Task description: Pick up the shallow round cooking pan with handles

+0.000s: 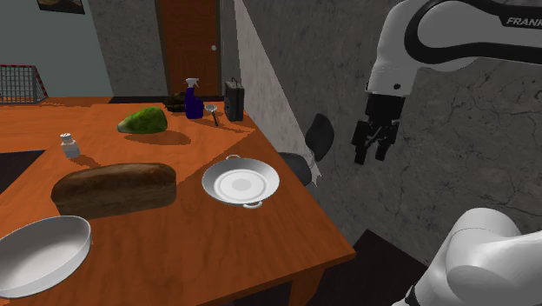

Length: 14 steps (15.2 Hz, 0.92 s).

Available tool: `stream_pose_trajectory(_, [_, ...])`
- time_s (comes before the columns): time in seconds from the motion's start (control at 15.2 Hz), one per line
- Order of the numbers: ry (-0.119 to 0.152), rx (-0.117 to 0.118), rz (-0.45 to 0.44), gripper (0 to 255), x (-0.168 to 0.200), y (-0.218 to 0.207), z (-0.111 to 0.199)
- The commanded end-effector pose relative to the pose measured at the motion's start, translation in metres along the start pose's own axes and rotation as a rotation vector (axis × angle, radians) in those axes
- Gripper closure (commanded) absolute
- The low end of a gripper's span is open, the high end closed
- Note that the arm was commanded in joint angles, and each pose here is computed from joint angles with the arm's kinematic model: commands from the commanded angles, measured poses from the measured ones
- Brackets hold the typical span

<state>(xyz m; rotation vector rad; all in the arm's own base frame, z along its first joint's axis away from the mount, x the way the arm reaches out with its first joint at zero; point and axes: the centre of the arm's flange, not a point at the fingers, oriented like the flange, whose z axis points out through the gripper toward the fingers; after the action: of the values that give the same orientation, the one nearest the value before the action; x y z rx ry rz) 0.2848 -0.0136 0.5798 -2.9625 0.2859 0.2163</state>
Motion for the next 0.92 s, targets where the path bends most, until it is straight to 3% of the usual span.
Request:
stream_pose_trajectory(0.0, [0.0,0.0,0.0,0,0.0,0.0,0.0])
stream_pose_trajectory(0.86, [0.032,0.123,-0.083,0,0.16,0.026,0.051])
